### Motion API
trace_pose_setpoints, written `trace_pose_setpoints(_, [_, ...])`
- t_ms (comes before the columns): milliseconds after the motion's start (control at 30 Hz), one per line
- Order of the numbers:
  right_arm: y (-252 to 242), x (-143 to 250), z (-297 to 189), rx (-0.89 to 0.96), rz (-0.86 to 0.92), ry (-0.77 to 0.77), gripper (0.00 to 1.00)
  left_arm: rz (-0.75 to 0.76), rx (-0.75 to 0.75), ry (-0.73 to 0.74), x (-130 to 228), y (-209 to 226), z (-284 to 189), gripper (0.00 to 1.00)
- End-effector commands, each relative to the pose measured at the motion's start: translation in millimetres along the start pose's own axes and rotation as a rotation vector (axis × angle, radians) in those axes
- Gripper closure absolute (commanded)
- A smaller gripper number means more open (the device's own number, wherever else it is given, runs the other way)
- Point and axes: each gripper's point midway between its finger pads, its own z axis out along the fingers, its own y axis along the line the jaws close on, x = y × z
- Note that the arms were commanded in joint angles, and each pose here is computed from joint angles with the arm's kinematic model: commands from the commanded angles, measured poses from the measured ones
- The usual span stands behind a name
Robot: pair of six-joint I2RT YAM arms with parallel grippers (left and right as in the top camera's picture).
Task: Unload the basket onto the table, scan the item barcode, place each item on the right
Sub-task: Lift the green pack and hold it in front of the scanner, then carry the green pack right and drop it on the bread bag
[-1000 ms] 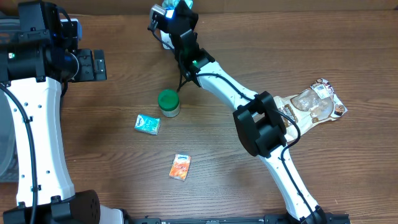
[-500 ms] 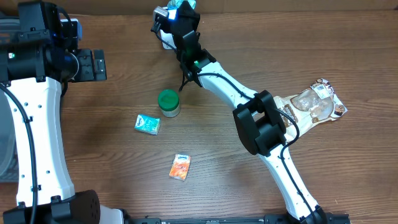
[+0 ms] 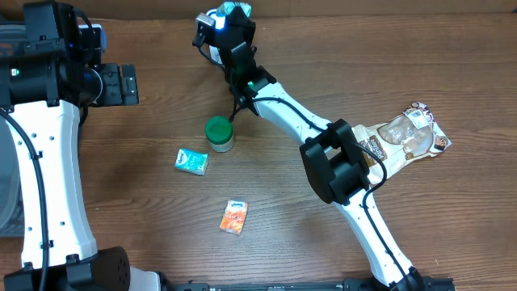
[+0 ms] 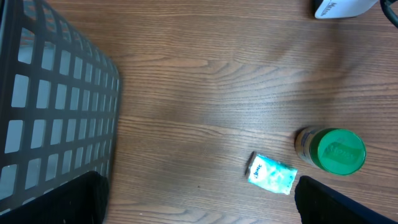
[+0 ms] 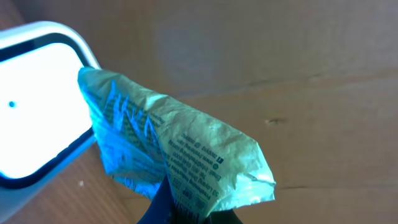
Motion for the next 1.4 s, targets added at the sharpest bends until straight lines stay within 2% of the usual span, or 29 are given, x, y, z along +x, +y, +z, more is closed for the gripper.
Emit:
trace_pose_setpoints(0, [-100, -17, -34, 0.092, 0.252, -0.030, 0.96, 0.012, -0.010, 0.006, 0, 3, 2, 0.01])
trace_pose_setpoints(200, [-168, -5, -84, 0.014, 0.513, 0.003, 0.96, 0.012, -0.010, 0.006, 0, 3, 2, 0.01])
trace_pose_setpoints(400, [-199, 35, -175, -0.314, 0.840, 0.087, 0.96, 0.012, -0.010, 0.006, 0, 3, 2, 0.01])
trace_pose_setpoints(533, [-197, 84, -231, -0.536, 0.990, 0.231, 0.96, 0.012, -0.010, 0.006, 0, 3, 2, 0.00])
trace_pose_setpoints(633, [-186, 137, -257, -0.627, 1.069, 0.421, 0.96, 0.012, -0.010, 0.006, 0, 3, 2, 0.01])
trace_pose_setpoints(767, [-167, 216, -265, -0.631, 1.141, 0.725, 0.96, 0.012, -0.010, 0.006, 0, 3, 2, 0.00])
trace_pose_setpoints(933, [-135, 292, -258, -0.621, 1.217, 0.961, 0.96, 0.012, -0.010, 0.006, 0, 3, 2, 0.00])
trace_pose_setpoints(1133, [-77, 360, -246, -0.662, 1.380, 1.097, 0.96, 0.012, -0.010, 0.006, 0, 3, 2, 0.01])
trace_pose_setpoints(1367, [-20, 411, -249, -0.686, 1.543, 1.162, 0.96, 0.012, -0.010, 0.006, 0, 3, 2, 0.00])
